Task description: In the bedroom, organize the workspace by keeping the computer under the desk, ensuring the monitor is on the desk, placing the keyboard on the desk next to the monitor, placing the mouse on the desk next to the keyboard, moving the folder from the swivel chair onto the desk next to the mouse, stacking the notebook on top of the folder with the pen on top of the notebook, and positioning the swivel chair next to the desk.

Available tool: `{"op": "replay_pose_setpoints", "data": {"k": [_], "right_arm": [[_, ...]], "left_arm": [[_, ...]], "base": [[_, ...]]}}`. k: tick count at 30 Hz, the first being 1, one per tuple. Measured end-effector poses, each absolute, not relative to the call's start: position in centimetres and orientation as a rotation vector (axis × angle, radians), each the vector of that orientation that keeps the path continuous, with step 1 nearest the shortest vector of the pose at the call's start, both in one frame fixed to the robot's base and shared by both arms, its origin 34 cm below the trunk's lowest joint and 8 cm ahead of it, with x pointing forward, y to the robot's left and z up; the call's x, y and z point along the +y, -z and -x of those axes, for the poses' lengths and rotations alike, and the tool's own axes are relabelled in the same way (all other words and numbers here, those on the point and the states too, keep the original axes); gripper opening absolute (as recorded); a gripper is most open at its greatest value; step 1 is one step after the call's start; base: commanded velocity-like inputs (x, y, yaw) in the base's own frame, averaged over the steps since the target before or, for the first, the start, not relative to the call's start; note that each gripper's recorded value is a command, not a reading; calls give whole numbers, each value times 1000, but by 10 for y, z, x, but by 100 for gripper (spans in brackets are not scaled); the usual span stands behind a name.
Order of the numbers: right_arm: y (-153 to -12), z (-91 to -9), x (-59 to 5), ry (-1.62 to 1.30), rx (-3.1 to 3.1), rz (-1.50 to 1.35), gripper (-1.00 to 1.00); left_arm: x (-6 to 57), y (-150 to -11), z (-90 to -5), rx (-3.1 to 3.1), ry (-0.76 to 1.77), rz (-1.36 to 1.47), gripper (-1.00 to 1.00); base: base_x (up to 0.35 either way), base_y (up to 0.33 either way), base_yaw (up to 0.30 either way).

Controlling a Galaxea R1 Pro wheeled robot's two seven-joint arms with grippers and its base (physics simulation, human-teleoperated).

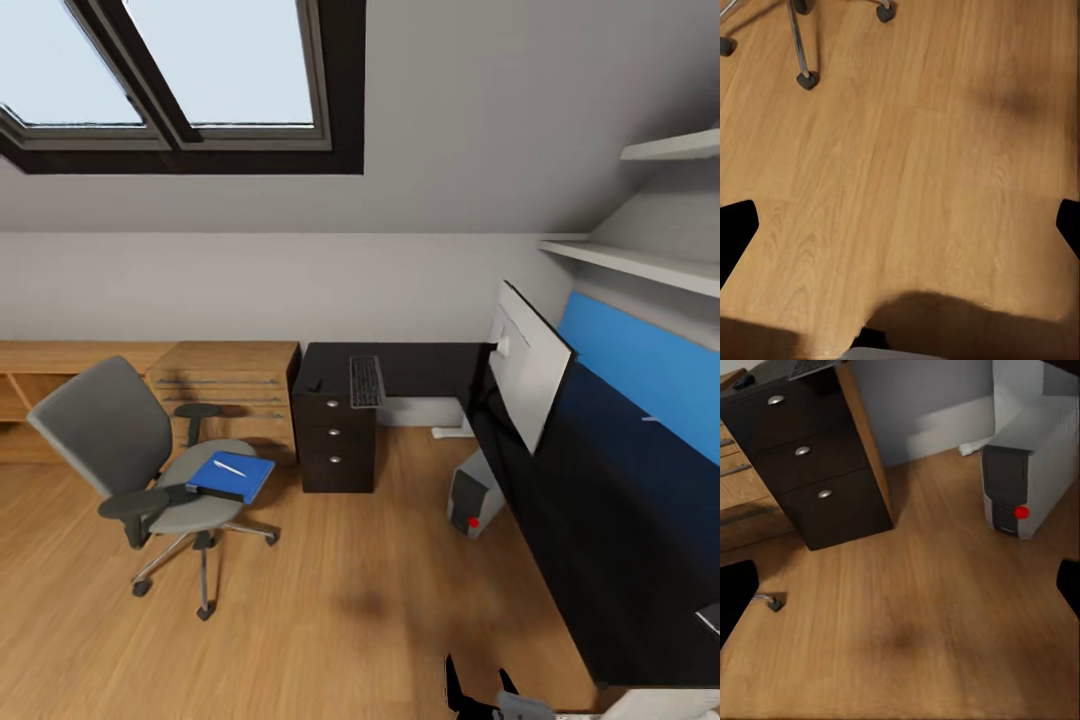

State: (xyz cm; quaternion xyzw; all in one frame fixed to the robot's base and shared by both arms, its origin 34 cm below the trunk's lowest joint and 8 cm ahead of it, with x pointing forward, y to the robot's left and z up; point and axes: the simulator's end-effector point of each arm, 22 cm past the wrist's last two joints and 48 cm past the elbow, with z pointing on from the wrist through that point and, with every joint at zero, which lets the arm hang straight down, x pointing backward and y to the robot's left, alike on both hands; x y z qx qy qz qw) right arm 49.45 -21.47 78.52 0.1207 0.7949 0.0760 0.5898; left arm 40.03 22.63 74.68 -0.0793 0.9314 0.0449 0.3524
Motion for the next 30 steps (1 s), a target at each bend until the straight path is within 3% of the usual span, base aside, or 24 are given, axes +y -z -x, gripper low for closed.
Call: {"op": "replay_pose_setpoints", "data": {"k": [18, 30], "right_arm": [[-780, -478, -225, -102, 1910, -323, 100], [-727, -452, -223, 20, 2213, -179, 100]], "left_arm": [[236, -758, -391, 2410, -177, 223, 100], [236, -758, -391, 2410, -180, 224, 100]], "base": [[-273, -250, 0], [-271, -251, 0]]}}
